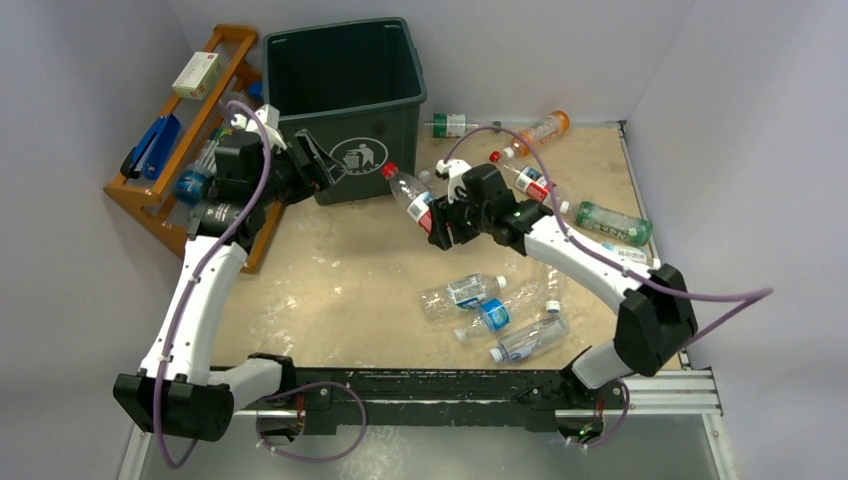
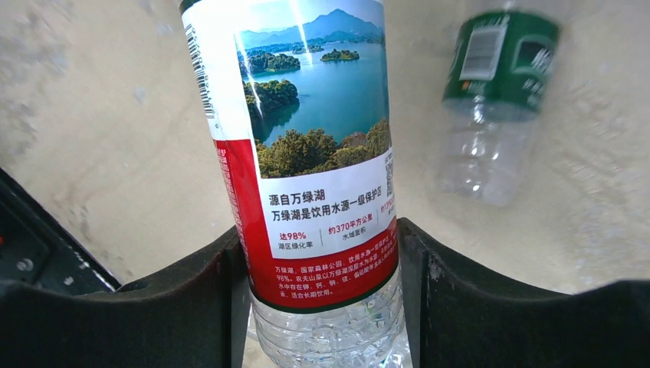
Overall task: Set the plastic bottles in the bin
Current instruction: Pick up the plastic bottle at the center of the board, then place the plastic bottle in the trash bin.
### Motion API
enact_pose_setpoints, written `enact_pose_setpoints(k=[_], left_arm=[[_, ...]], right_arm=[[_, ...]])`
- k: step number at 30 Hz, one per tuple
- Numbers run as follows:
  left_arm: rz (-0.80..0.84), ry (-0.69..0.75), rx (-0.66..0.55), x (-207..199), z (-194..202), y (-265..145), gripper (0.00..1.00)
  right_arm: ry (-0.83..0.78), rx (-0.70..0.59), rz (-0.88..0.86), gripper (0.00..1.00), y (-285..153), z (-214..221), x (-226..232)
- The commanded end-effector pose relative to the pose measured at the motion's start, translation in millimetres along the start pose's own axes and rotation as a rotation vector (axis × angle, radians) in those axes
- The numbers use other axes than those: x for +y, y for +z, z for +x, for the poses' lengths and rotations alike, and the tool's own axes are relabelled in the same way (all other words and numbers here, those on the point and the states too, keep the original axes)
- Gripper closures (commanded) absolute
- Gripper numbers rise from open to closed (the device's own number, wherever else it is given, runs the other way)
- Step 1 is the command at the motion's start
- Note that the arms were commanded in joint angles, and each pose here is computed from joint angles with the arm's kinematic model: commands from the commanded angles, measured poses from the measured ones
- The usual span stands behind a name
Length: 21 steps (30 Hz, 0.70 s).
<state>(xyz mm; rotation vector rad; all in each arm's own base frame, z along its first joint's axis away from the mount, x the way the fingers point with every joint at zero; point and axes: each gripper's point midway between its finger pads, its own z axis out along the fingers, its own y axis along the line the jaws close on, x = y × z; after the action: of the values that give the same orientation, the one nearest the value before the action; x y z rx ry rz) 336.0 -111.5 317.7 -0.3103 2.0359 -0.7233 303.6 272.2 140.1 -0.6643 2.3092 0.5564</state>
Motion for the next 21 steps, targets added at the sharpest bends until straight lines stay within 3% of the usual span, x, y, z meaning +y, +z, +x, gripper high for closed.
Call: enact_pose_setpoints(k=[1, 11, 21], left_arm=[[0.039, 0.02, -0.032, -6, -4, -5, 0.15], [0.031, 0.018, 0.014, 5, 17, -1, 0.14], [0.013, 0.035, 0.09, 9, 57, 8, 0.14]], right_arm=[[-0.014, -0.11, 0.029, 0.56, -40, -45, 6], [-0.016, -0.291, 0.037, 0.56, -104, -115, 20], [-0.07, -0.447, 0.068, 0.56, -136, -193, 26]])
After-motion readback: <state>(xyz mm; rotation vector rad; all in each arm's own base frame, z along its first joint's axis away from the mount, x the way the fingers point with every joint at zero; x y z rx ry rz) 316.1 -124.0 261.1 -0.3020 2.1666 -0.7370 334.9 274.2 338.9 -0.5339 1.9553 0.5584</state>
